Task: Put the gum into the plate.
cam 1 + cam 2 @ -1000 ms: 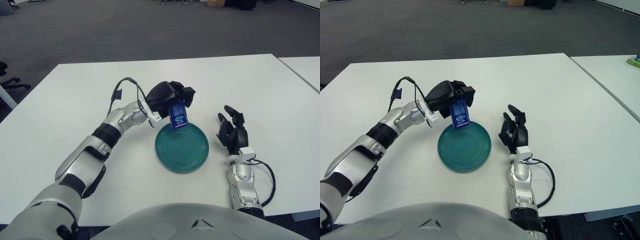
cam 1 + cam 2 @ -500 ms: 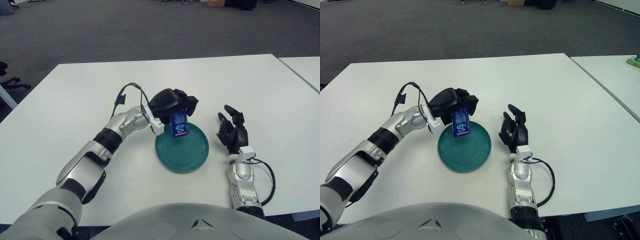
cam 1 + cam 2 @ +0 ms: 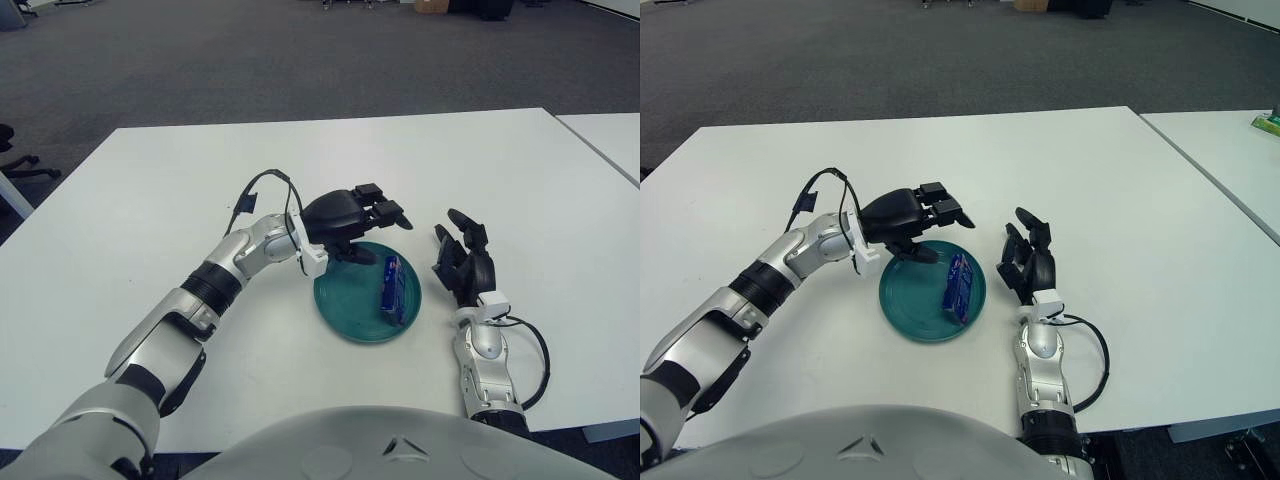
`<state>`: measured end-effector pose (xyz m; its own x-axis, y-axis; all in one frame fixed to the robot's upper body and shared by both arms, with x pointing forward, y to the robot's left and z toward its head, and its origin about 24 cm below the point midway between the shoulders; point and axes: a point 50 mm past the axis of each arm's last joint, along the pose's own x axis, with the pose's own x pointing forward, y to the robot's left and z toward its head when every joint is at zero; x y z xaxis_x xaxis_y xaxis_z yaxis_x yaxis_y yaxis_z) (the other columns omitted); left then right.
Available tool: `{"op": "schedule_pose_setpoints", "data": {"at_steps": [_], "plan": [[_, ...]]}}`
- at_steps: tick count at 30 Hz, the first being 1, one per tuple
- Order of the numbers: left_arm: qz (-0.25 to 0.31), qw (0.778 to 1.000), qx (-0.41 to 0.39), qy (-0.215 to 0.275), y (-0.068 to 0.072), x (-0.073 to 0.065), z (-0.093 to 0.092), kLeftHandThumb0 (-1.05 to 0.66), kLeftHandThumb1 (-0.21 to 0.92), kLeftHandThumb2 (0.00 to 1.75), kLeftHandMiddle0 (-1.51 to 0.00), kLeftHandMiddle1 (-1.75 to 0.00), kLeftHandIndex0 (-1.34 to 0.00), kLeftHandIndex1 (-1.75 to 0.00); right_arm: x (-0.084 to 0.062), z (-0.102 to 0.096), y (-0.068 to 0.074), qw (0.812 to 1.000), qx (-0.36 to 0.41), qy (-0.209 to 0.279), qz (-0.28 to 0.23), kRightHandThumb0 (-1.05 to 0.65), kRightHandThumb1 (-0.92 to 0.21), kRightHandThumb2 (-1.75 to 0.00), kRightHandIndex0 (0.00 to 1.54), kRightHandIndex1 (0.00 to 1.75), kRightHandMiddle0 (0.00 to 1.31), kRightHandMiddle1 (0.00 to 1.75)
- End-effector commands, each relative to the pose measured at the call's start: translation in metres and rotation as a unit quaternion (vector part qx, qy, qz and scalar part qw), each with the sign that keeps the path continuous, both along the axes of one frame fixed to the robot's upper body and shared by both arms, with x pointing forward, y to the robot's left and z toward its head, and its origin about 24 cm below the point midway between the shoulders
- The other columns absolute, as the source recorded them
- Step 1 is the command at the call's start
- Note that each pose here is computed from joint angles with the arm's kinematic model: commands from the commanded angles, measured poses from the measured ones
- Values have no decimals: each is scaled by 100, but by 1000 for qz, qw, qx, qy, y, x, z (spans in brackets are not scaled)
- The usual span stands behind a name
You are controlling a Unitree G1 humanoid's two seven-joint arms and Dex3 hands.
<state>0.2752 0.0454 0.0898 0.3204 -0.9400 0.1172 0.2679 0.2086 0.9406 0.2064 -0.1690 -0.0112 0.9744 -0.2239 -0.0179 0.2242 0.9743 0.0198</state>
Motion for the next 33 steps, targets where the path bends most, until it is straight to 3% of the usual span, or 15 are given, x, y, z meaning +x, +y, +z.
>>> {"op": "schedule_pose_setpoints", "data": {"at_steps": [1, 17, 29, 31, 33], "plan": [[13, 1000, 9, 9, 13, 2, 0, -104, 92, 52, 0, -2, 0, -4, -48, -65, 2, 985, 36, 170, -16, -73, -92, -85, 38, 0, 0, 69], [21, 999, -14, 27, 17, 6, 0, -105, 92, 42, 0, 0, 0, 0, -46, -65, 1, 984, 28, 178, -20, -74, -92, -86, 37, 1, 0, 68], [27, 993, -37, 108, 29, 17, 11, -105, 92, 39, 0, 0, 0, 0, -46, -66, 2, 983, 33, 178, -24, -75, -92, -86, 40, 2, 0, 73], [122, 956, -167, 206, 37, 26, -3, -105, 92, 42, 0, 0, 0, 0, -48, -67, 2, 982, 37, 182, -23, -75, -92, -86, 41, 2, 0, 74], [161, 930, -217, 249, 41, 29, -12, -105, 92, 54, 0, 0, 0, 0, -49, -68, 2, 982, 39, 183, -23, -75, -92, -86, 41, 2, 0, 74]]}}
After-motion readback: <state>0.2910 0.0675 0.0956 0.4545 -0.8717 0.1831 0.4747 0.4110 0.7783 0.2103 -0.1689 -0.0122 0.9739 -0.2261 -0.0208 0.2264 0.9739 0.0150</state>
